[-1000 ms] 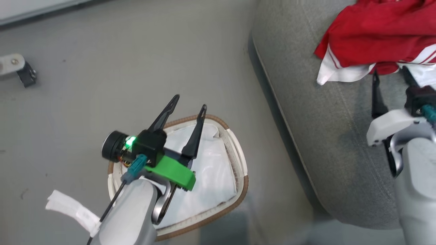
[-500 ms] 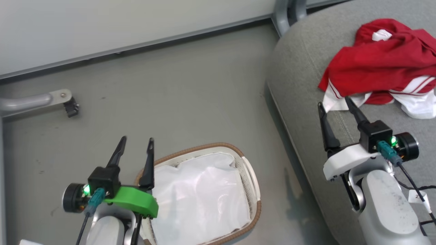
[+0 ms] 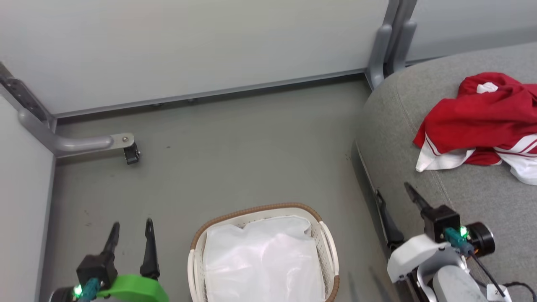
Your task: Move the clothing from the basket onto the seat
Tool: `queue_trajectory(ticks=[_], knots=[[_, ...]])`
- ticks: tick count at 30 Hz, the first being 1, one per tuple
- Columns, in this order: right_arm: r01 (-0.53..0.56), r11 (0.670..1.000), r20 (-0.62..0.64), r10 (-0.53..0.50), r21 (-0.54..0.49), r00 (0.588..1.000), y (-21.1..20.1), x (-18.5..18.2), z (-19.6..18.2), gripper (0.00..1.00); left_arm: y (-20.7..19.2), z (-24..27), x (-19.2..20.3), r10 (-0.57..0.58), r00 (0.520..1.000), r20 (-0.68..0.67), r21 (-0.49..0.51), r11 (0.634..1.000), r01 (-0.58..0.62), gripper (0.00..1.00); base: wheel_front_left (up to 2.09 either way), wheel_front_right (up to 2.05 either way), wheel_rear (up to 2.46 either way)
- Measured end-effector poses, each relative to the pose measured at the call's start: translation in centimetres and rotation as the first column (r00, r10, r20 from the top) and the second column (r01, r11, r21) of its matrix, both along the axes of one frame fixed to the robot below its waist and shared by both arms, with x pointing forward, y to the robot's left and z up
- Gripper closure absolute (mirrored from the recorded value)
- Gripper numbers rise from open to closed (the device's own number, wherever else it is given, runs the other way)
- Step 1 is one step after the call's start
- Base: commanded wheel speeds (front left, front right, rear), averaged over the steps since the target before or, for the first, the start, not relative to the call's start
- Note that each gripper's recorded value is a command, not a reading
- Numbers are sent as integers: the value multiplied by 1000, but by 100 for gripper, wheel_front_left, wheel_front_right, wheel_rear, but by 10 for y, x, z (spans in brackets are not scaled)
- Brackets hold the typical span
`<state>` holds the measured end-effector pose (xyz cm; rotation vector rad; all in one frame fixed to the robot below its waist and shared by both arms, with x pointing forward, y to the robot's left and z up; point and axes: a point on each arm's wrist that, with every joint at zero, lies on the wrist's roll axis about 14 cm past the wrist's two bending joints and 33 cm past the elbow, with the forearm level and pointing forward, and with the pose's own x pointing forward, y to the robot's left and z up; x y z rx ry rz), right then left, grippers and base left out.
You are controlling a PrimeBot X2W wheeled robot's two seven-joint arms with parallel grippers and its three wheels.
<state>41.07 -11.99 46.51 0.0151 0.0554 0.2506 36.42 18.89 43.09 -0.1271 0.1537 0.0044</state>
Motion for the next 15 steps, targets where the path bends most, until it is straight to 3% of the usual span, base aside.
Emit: queue_trajectory(ticks=[12, 13, 15], knots=[[2, 1000, -3, -1, 13, 1000, 1, -26, 1, 0, 9, 1, -30, 46, 999, 3, -78, 996, -46, 0, 0, 0, 0], [3, 1000, -1, -3, 14, 1000, 0, -26, 2, 100, 9, 1, -31, 45, 999, 3, -82, 996, -45, 100, 0, 0, 0], [4, 1000, -21, -3, 14, 1000, 1, -28, -4, 100, 8, -5, -33, 46, 999, -15, -86, 995, -47, 100, 0, 0, 0]])
